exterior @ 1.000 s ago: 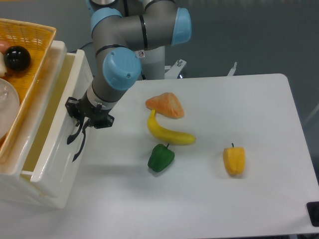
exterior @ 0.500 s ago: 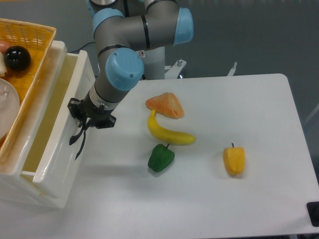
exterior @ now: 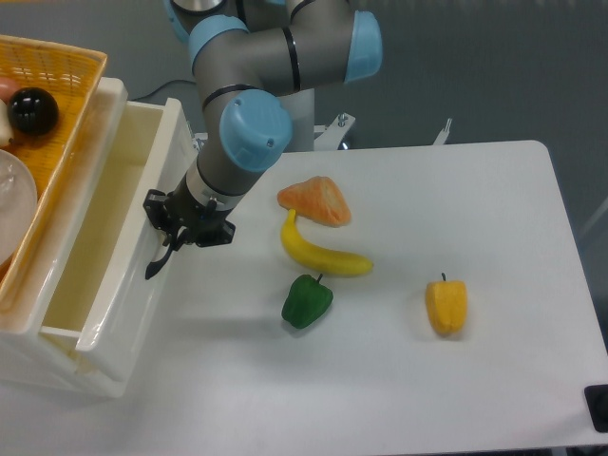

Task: Slide open the top white drawer
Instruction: 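Keep pulling the drawer handle until the drawer is fully extended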

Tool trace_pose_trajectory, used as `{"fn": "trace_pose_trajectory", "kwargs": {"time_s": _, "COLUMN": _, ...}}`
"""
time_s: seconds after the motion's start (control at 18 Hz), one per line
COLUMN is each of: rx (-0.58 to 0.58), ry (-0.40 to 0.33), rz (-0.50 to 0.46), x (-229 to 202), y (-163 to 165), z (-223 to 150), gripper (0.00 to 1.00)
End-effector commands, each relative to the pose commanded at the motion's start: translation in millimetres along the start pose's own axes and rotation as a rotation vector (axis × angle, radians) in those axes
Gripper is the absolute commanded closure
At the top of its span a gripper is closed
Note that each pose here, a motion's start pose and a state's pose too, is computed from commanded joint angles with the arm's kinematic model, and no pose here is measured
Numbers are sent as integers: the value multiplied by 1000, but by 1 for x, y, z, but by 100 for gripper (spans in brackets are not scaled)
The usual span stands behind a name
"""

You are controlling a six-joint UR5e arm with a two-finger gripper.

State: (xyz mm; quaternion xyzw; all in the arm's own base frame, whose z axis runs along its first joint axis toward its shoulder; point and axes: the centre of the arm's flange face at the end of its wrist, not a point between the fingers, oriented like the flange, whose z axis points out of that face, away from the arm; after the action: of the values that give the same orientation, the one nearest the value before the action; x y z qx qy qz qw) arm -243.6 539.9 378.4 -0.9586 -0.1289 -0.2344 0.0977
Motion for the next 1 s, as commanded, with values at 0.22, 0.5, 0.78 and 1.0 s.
{"fn": "trace_pose_trajectory", "kwargs": {"time_s": 0.22, "rx": 15, "ry": -3, "rz": -3, "x": -11, "y": 2, "z": -9, "gripper": 79}}
{"fn": "trace_pose_trajectory", "kwargs": {"time_s": 0.5, "rx": 21, "ry": -6, "rz": -3, "x": -21, "y": 3, "z": -14, "gripper": 79}}
{"fn": "trace_pose_trajectory", "kwargs": {"time_s": 0.78, "rx": 22, "ry": -18, "rz": -2, "x": -33, "y": 6, "z": -19, "gripper": 79}}
{"fn": "trace_pose_trajectory", "kwargs": {"time_s": 1.0, "rx": 9, "ry": -44, "rz": -12, "x": -43, "y": 10, "z": -23, "gripper": 79}}
